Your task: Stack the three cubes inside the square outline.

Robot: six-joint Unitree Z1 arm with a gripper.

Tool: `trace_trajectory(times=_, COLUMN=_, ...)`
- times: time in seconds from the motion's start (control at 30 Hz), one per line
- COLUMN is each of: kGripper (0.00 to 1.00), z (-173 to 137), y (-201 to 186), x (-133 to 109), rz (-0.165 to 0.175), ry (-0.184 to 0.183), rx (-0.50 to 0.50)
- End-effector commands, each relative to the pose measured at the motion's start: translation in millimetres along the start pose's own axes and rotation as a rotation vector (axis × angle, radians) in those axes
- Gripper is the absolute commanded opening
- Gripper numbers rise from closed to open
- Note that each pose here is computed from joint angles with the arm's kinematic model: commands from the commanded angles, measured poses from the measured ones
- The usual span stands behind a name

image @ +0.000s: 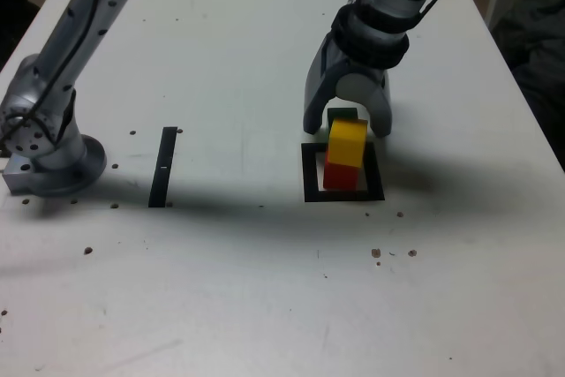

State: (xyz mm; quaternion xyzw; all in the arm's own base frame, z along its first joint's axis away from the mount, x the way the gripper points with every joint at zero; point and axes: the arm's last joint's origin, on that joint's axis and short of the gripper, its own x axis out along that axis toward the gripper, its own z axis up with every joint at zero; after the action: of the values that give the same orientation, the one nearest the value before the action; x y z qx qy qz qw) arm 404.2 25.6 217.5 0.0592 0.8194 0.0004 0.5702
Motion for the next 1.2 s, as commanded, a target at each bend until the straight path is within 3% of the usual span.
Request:
trace_trajectory(times=0.0, kGripper=0.34, z=2, y=2, x=0, rz=0.002, ry=-0.009, rx=0.002)
trace_trajectory(times=0.13, kGripper=0.24, z=3, y=2, x=0, rz=0.005, ry=-0.018, rx=0.007)
trace_trajectory(times=0.83, kGripper=0.24, z=2, y=2, x=-5, rz=0.006, ry=-0.030, rx=0.011)
trace_trajectory(times=1.17, kGripper=0.24, z=-26, y=6, x=-41, rz=0.108, ry=-0.079, rx=0.005)
